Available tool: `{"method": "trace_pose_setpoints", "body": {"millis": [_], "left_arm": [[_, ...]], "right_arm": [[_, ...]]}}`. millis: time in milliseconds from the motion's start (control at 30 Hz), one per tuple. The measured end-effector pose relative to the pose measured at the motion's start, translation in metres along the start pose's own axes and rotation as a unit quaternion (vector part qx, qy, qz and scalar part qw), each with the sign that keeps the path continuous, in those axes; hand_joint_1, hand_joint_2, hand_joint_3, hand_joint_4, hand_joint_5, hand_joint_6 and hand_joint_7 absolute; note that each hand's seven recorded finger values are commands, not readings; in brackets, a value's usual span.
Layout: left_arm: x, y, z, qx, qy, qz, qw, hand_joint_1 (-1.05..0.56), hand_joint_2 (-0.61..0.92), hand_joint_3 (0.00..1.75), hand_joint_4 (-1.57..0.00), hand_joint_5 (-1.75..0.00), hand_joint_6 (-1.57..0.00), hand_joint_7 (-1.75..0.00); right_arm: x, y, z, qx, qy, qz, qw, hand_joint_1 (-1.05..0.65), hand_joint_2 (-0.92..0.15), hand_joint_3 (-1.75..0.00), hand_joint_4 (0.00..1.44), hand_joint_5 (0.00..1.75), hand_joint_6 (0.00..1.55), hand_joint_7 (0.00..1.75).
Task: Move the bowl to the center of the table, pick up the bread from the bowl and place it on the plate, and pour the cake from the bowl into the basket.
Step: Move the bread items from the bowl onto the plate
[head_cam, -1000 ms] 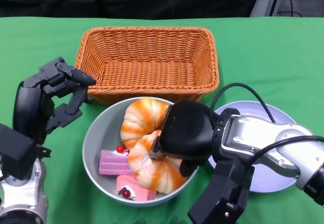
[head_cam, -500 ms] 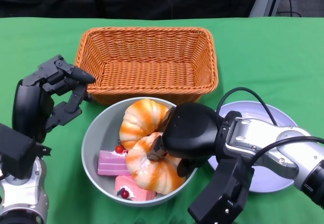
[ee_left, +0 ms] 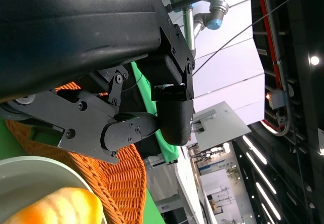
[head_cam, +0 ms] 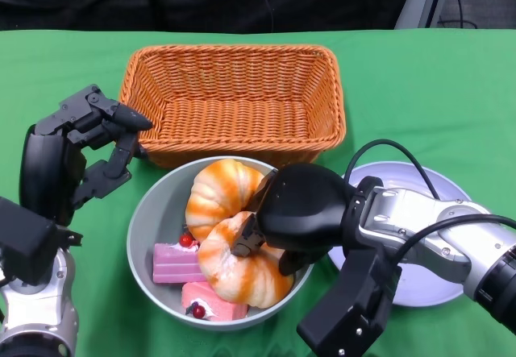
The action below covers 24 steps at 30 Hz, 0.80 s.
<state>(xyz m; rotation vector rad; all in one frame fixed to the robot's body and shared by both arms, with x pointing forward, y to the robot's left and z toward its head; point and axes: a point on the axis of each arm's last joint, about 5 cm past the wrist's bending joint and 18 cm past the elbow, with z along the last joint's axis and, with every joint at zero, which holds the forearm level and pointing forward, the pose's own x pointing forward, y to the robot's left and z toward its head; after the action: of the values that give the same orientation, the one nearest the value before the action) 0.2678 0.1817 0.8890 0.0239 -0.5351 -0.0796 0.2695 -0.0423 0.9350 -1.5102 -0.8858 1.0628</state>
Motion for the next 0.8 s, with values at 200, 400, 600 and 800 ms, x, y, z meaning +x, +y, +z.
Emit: {"method": "trace_pose_setpoints", "body": {"millis": [200,400,600,800], "left_arm": [[0.0,0.0,0.0,0.001,0.0,-0.001,1.0,-0.13,0.77,0.74,-0.81,-1.53,-0.81,-1.19],[0.0,0.0,0.0,0.001,0.0,0.0,1.0,-0.13,0.77,0.73,-0.82,-1.52,-0.82,-1.17],[-0.001,0.0,0.0,0.001,0.002,0.001,1.0,-0.13,0.77,0.73,-0.82,-1.52,-0.82,-1.17],[-0.003,0.0,-0.003,-0.001,0.011,0.003,1.0,-0.12,0.77,0.73,-0.82,-1.51,-0.83,-1.16]], "right_arm": [[0.001,0.007,0.001,0.011,-0.005,-0.027,1.0,-0.15,-0.72,0.0,1.04,0.07,0.92,0.02],[0.002,0.01,0.0,0.031,-0.003,-0.044,0.999,-0.12,-0.74,0.0,1.09,0.06,0.97,0.03],[0.001,0.013,-0.001,0.046,-0.008,-0.067,0.997,-0.12,-0.75,-0.01,1.17,0.08,1.03,0.04],[0.001,0.016,-0.002,0.038,-0.018,-0.09,0.995,-0.15,-0.79,-0.01,1.17,0.07,1.02,0.02]]}}
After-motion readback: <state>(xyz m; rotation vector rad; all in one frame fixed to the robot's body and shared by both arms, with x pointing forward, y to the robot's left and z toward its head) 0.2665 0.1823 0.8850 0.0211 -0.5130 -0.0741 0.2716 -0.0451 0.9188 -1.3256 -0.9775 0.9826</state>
